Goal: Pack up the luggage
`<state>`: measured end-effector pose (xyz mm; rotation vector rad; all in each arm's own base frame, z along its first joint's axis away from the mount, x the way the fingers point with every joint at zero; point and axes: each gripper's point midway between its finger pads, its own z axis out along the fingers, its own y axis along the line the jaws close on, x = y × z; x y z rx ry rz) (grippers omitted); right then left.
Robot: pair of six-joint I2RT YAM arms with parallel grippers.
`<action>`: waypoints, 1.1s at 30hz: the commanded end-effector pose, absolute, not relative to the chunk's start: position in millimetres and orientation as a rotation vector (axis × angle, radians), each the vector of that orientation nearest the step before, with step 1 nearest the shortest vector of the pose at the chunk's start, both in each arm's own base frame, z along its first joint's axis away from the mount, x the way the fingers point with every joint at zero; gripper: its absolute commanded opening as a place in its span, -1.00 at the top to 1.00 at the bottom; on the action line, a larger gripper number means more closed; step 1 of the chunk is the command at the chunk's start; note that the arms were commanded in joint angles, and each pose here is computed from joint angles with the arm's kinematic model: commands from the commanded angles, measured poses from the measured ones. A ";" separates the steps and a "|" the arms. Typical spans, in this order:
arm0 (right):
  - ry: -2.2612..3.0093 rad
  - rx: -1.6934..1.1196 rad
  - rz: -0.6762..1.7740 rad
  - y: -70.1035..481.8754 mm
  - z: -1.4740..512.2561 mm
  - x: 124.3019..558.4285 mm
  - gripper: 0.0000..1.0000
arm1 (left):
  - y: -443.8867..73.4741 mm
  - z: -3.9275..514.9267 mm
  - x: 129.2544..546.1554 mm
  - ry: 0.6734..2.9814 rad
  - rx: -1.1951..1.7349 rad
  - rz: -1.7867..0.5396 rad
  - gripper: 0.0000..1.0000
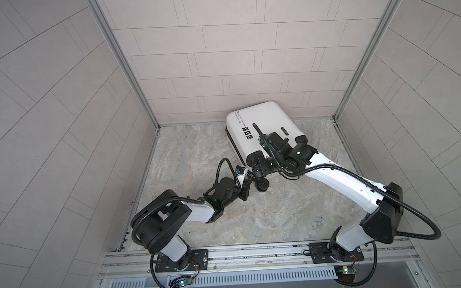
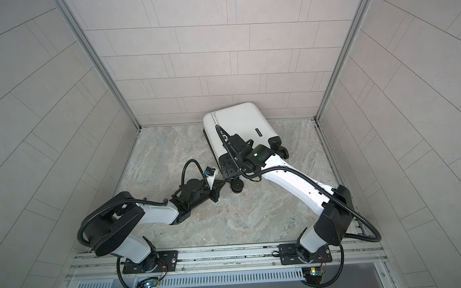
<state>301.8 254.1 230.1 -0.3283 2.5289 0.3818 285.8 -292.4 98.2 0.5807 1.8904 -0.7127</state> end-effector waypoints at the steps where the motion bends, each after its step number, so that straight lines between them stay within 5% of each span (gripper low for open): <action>1: 2.544 -0.329 0.288 235.4 228.3 296.3 -0.78 | -303.2 116.1 280.6 1.813 0.592 -0.774 1.00; 21: 2.495 0.157 -0.150 33.4 243.1 326.4 -0.95 | -302.5 115.1 280.6 1.824 0.596 -0.766 1.00; 33: 2.540 0.163 -0.148 10.3 211.1 346.9 -0.97 | -303.7 117.5 281.8 1.825 0.599 -0.770 1.00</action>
